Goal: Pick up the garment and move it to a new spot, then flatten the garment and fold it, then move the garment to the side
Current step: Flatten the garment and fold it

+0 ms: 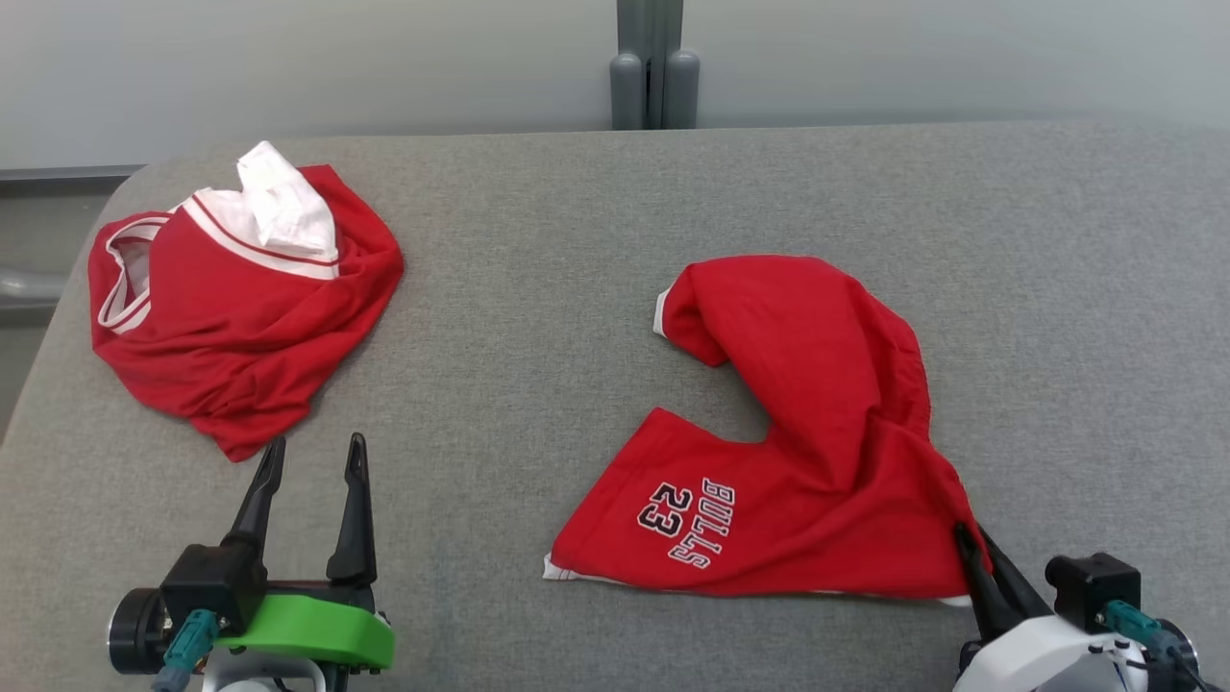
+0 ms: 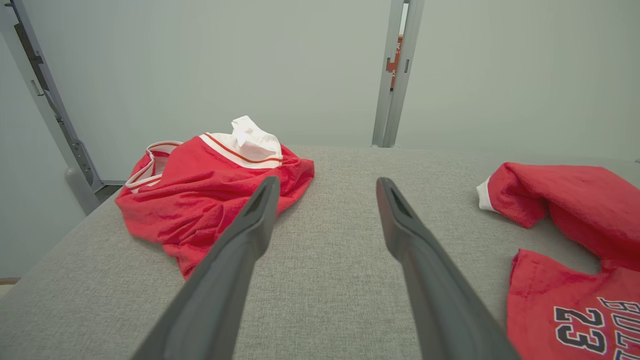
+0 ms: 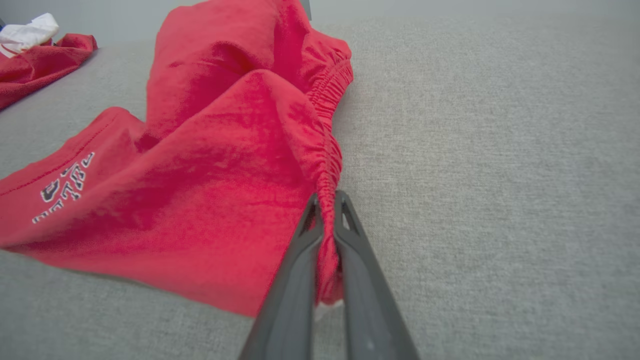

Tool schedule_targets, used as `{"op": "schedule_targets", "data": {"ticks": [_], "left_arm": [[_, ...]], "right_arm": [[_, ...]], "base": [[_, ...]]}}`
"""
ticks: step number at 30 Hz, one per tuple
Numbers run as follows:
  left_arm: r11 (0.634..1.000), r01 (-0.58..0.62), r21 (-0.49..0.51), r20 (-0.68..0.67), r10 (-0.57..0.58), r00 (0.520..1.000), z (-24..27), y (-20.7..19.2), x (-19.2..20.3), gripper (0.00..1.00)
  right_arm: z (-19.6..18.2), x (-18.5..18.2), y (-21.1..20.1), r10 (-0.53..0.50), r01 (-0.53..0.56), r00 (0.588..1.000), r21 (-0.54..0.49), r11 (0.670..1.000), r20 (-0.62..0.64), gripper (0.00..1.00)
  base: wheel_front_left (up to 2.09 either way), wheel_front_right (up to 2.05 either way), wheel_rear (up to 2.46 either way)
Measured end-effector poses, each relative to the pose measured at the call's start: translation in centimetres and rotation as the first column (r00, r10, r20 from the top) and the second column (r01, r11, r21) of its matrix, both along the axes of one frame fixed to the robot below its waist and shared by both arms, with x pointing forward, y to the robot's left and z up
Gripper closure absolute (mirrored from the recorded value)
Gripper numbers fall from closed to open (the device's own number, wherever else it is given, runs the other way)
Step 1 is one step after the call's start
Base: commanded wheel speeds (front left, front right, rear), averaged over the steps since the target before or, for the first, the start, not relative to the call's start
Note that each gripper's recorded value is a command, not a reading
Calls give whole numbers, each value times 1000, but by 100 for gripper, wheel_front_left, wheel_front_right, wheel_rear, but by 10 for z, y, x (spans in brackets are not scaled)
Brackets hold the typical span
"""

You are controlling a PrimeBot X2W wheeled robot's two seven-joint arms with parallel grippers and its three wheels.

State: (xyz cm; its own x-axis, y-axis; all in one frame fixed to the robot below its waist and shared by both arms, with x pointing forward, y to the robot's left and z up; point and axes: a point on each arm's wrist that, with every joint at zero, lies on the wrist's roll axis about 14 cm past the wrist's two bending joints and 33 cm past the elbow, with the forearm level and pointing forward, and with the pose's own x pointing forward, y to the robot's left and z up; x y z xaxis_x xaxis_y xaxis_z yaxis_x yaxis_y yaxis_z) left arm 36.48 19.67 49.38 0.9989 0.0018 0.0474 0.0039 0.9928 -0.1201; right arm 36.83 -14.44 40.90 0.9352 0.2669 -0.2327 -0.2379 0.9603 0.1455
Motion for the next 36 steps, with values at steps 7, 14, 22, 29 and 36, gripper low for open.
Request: {"op": "schedule_targets", "data": {"ticks": [7, 14, 22, 29, 36], "left_arm": [[999, 36, -5, -5, -36, 999, -2, -11, 6, 0], [999, 37, -5, -4, -37, 999, -2, -12, 5, 0], [1000, 1, -9, -16, -2, 1000, -5, -1, -2, 0], [1000, -20, -14, -34, 19, 999, -10, 5, -4, 0], [1000, -12, -17, -22, 11, 1000, -7, 3, -1, 0]], "right_arm": [[9, -14, -6, -13, 13, 1000, -2, 1000, 20, 100], [40, 24, 12, 51, -48, 992, -33, 998, 113, 100], [33, 66, 31, 100, -94, 992, -74, 993, 78, 100], [10, 80, 42, 106, -105, 994, -74, 992, 8, 74], [25, 80, 40, 90, -87, 994, -53, 995, 60, 0]], "base": [[0, 0, 0], [0, 0, 0], [0, 0, 0], [0, 0, 0], [0, 0, 0]]}}
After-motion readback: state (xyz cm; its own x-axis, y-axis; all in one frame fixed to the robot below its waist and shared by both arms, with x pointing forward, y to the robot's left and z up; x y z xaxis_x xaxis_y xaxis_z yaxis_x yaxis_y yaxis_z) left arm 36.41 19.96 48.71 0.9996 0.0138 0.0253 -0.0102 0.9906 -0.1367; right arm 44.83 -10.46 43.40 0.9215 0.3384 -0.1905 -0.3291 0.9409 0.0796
